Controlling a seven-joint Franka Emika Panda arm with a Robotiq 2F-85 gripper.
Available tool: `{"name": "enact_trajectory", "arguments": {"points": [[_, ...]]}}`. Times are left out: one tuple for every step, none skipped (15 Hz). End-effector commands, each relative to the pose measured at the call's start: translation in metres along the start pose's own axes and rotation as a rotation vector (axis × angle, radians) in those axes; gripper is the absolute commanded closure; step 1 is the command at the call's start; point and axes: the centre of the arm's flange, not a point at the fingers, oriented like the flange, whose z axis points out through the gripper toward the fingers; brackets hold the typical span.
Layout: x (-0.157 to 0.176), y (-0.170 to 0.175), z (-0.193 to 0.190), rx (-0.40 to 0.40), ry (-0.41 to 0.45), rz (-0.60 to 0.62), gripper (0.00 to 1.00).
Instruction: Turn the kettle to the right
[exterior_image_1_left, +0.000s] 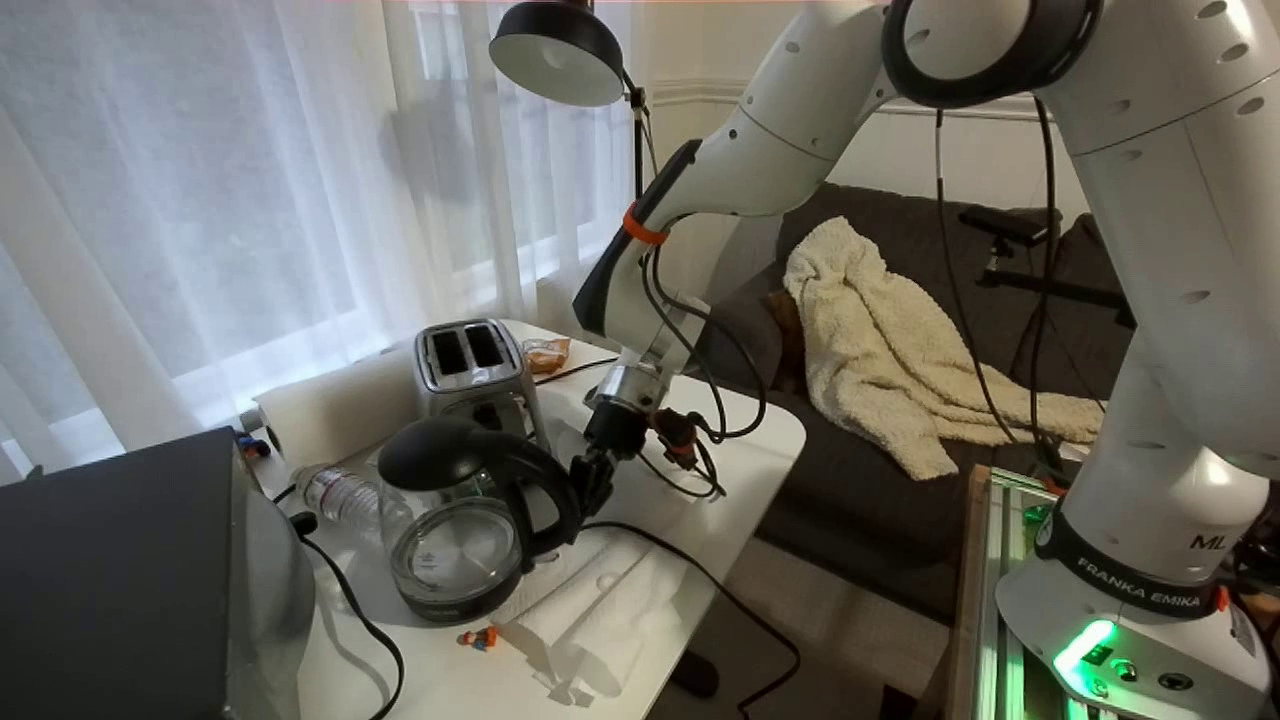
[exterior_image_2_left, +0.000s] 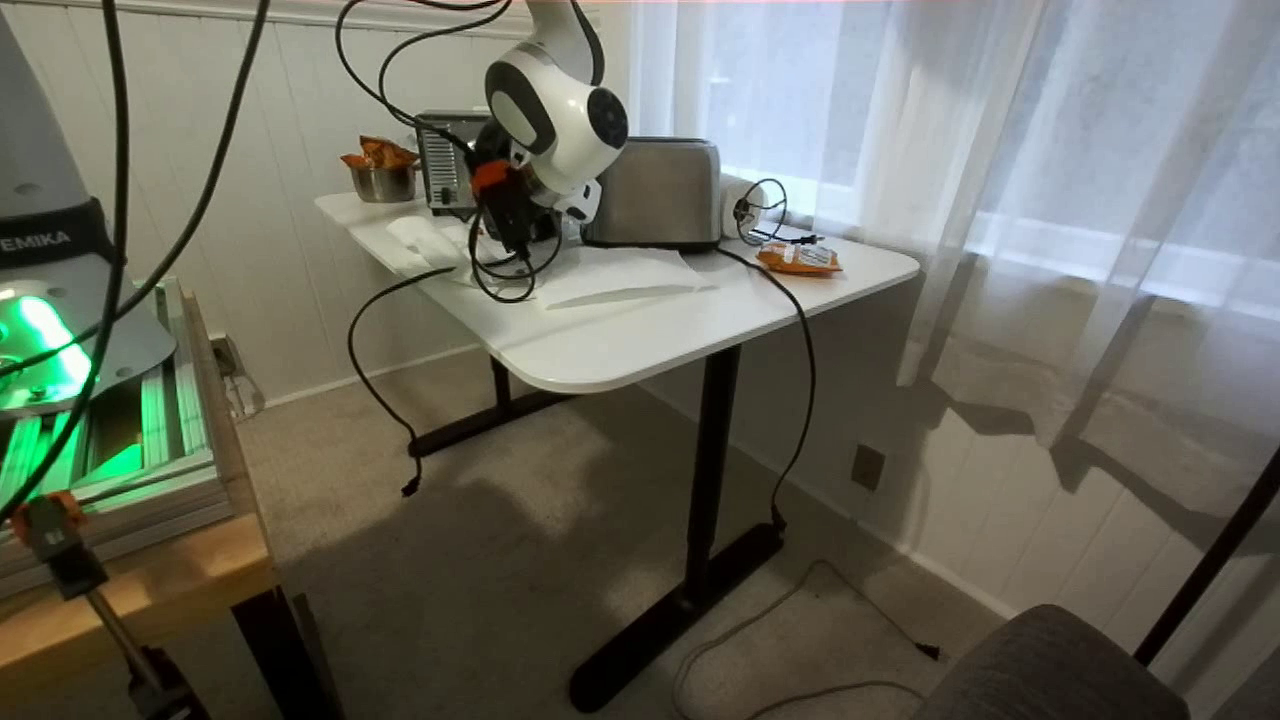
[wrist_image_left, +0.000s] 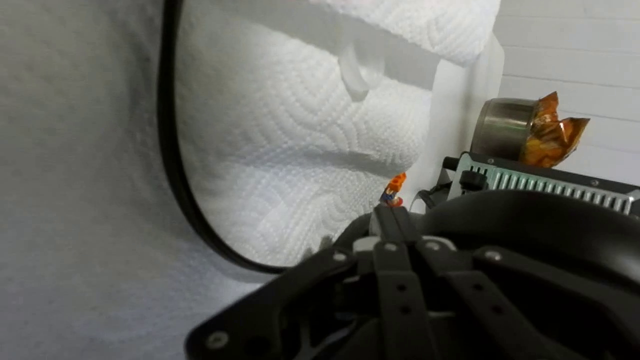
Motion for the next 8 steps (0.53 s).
{"name": "enact_trajectory", "arguments": {"points": [[0.008, 0.016, 0.008, 0.072, 0.039, 0.036, 1.00], [0.008, 0.018, 0.010, 0.092, 0.037, 0.048, 1.00], [0.008, 0.018, 0.012, 0.100, 0.033, 0.054, 1.00], [0.008, 0.019, 0.014, 0.104, 0.024, 0.059, 1.00], [0.008, 0.020, 0.017, 0.109, 0.013, 0.063, 1.00], [0.007, 0.021, 0.019, 0.107, 0.000, 0.066, 1.00], [0.007, 0.021, 0.021, 0.109, -0.006, 0.069, 1.00], [0.006, 0.022, 0.022, 0.112, -0.014, 0.074, 1.00]]}}
